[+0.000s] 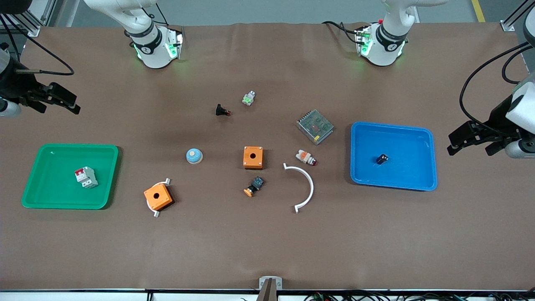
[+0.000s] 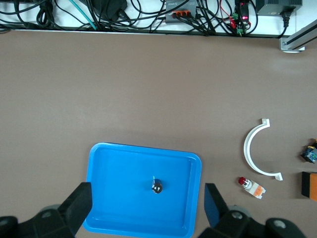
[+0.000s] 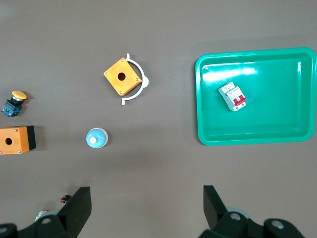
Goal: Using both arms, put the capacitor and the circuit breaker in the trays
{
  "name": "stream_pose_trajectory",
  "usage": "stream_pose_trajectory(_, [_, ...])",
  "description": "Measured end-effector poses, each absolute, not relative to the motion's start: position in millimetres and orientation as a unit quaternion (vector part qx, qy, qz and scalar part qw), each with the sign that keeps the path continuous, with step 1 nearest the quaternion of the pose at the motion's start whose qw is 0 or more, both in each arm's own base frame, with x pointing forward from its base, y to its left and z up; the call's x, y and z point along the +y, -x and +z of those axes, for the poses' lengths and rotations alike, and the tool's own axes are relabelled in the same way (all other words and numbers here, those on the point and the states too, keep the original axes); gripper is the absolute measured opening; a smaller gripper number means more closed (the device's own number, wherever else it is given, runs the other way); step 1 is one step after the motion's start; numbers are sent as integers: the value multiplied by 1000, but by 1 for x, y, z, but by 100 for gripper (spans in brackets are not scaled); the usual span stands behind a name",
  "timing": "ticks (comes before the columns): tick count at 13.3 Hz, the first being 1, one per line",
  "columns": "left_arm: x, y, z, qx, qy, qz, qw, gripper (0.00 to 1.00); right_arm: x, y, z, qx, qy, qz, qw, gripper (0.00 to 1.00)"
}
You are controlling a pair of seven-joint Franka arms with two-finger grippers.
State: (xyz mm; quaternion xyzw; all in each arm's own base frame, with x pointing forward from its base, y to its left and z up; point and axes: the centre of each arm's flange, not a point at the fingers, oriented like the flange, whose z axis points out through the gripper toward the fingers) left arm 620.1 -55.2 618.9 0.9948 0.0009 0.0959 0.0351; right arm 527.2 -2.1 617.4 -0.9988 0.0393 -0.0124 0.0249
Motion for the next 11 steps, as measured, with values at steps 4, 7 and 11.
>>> stream_pose_trajectory(4, [-56,-616,615,-8,-997,79,5,100,-7,-527,618,43,999,-10,25,100])
stream_pose_trajectory(7, [-60,-614,612,-16,-998,67,-11,100,-11,-526,618,45,999,-10,25,100])
stream_pose_trajectory(11, [-58,-613,620,-14,-997,74,-10,100,-19,-526,618,41,999,-10,24,100])
